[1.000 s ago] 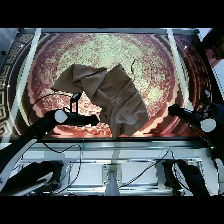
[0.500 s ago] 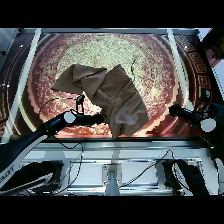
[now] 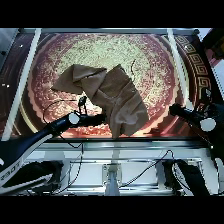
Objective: Fold the clothes and pants, and hang the long-sleeved shirts on hangers.
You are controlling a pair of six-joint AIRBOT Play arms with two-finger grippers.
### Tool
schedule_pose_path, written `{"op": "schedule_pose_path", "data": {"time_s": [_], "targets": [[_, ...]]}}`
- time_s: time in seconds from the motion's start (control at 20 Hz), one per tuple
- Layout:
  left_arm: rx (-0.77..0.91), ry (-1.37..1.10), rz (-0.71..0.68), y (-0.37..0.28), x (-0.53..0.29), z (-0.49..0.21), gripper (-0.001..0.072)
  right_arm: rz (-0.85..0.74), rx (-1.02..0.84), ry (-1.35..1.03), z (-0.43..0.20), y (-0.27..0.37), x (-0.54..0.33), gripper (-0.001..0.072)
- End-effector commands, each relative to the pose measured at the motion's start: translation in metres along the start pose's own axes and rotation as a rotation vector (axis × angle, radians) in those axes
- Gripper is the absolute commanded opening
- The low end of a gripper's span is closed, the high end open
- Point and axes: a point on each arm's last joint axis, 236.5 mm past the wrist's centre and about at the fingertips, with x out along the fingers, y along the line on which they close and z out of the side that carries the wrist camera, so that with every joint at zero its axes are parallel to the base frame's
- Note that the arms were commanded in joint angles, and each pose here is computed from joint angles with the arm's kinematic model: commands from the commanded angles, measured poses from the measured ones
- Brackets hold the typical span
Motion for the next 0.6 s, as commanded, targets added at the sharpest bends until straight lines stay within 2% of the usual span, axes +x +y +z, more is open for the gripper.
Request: {"op": "schedule_pose_path", "data": {"time_s": [0.0,0.1,0.25,0.5,0.55], "targets": [[0.02,-0.027,-0.014,-0.008,-0.001,0.01,0.0022,-0.012,0.017,0.053,-0.01,-0.005,0.012,0.0372],[0.115,-0.055,-0.067,-0.03,-0.019,0.024,0.0021,-0.001,0.059,0.124,-0.024,-0.006,0.029,0.0372],[0.215,-0.178,-0.182,-0.073,-0.085,0.063,0.002,0.113,0.084,0.235,-0.047,0.016,0.048,0.0372],[0.326,-0.724,-0.246,-0.1,-0.291,0.141,0.0019,0.298,0.158,0.38,-0.077,0.054,0.061,0.0381],[0.337,-0.856,-0.229,-0.096,-0.339,0.147,0.0018,0.307,0.183,0.391,-0.078,0.056,0.062,0.042]]}}
